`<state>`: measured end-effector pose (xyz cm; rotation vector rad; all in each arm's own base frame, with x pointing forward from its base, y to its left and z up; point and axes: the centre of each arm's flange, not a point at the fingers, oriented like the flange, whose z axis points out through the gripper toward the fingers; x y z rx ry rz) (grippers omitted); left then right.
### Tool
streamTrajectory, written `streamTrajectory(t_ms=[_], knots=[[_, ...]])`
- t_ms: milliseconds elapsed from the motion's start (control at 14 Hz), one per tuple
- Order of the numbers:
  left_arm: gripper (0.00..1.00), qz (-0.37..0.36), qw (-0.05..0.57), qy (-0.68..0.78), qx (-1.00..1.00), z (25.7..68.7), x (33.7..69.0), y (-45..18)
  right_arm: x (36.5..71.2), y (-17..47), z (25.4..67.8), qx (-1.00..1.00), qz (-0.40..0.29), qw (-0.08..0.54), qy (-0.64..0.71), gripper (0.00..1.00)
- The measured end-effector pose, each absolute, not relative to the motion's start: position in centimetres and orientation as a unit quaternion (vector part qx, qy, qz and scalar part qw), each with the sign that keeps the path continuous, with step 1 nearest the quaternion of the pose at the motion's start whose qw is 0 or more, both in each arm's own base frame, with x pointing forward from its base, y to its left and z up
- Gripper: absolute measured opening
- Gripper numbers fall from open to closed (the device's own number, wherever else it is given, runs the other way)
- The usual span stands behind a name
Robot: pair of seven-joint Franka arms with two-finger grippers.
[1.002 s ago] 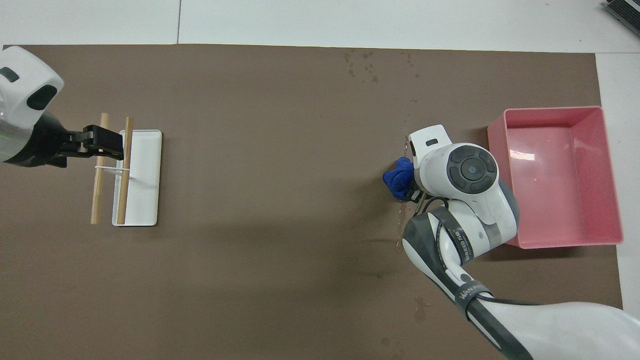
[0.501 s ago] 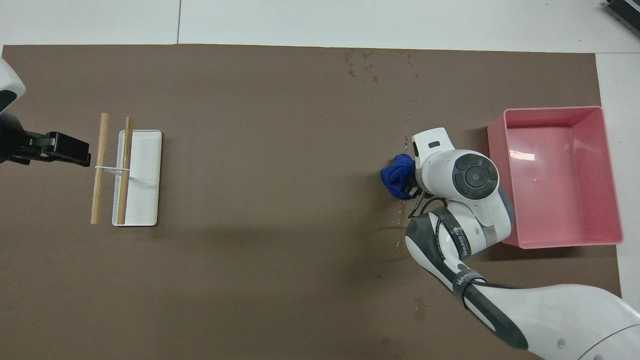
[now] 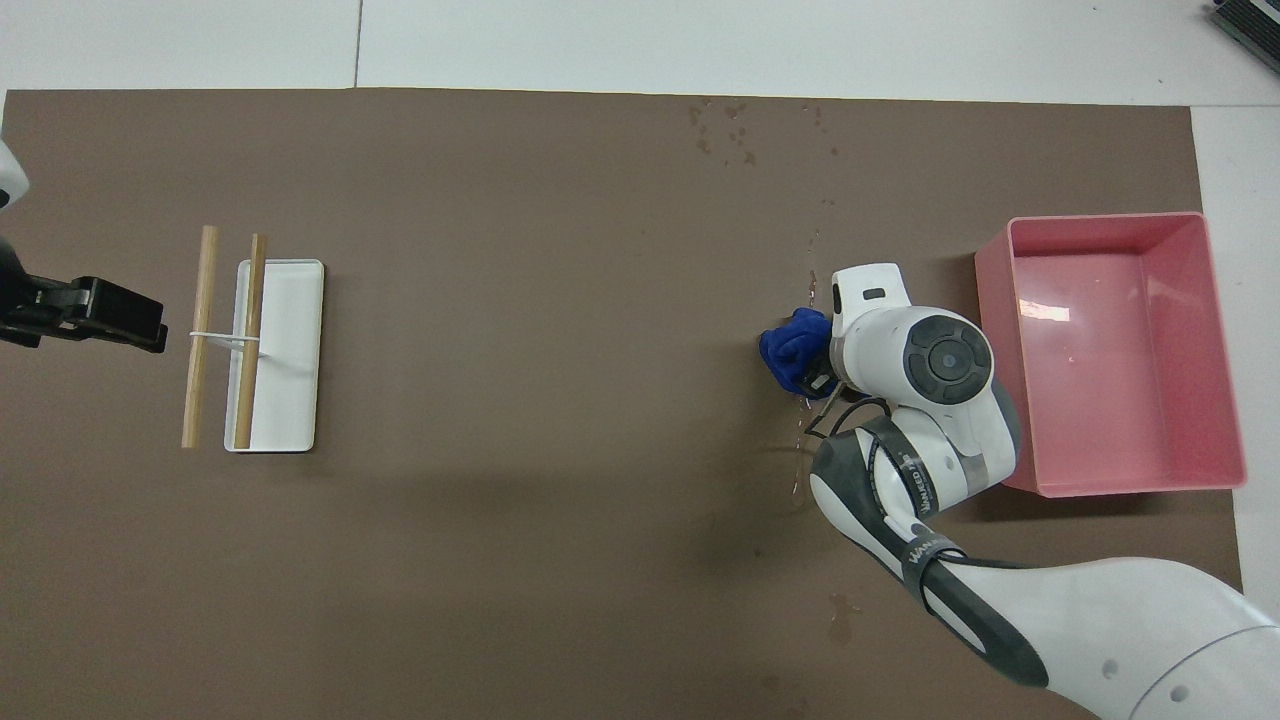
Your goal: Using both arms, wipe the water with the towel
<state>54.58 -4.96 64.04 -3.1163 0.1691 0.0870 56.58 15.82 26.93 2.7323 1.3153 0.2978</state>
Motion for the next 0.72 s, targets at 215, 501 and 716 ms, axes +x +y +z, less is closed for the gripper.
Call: streamTrajectory(t_ms=[215,501,716], knots=[[1.00,0.026,0.009,0.053,-0.998,63.5,55.1,-4.9,55.2,16.1,26.8,0.911,0.110,0.041,0.394,0.00],[1.00,0.029,0.009,0.054,-0.998,63.2,55.1,-5.0,51.9,18.1,26.7,0.925,0.104,0.034,0.363,0.00],[1.00,0.030,0.009,0.054,-0.998,63.1,55.1,-4.9,48.8,20.5,26.6,0.937,0.097,0.027,0.334,0.00]])
